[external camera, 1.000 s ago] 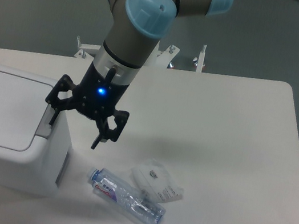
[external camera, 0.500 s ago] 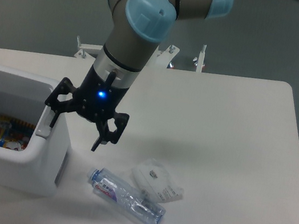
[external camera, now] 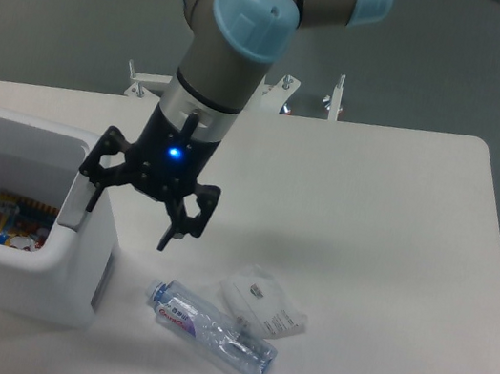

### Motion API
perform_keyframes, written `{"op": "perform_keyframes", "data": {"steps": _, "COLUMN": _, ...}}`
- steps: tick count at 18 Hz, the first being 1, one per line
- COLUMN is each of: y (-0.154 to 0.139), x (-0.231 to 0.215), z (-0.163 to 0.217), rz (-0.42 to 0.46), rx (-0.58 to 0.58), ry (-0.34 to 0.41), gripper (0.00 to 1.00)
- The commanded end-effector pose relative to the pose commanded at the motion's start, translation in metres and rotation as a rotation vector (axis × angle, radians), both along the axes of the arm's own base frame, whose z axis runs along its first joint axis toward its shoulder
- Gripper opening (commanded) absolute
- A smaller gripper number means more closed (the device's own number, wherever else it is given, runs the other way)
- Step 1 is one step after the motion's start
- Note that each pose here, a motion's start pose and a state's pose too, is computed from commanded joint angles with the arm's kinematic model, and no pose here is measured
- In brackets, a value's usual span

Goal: Open the trash can

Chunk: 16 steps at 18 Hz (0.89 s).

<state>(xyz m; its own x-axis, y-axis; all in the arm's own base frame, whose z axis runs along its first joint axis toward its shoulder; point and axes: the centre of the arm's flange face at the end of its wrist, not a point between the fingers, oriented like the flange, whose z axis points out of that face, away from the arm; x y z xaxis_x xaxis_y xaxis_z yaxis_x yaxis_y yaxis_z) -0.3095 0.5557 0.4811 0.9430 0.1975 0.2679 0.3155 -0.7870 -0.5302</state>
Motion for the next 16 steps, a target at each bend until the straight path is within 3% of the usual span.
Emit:
{"op": "perform_keyframes", "data": {"steps": 3, "y": -0.029, "x": -0.051, "z": -0.007, "rz": 0.068, "rx": -0.045, "ry": 0.117, "gripper": 1.00}}
{"op": "perform_keyframes", "data": {"steps": 6, "y": -0.057, "x": -0.090, "z": -0.031, "rz": 0.070, "rx": -0.169, "ry": 0.224, "gripper": 1.00}}
{"op": "perform_keyframes", "data": {"steps": 10, "y": -0.057, "x": -0.121, "z": -0.090, "rz": -0.014, "rx": -0.302, "ry": 0.258, "gripper": 1.00}}
{"op": "perform_keyframes", "data": {"steps": 12, "y": -0.059, "x": -0.124, "z": -0.095, "rz": -0.030, "rx": -0.360, "ry": 0.283, "gripper": 1.00}}
{"op": "perform_keyframes", "data": {"steps": 16, "y": -0.065, "x": -0.124, "z": -0.105, "rz": -0.246, "rx": -0.439, "ry": 0.319, "gripper": 1.00}}
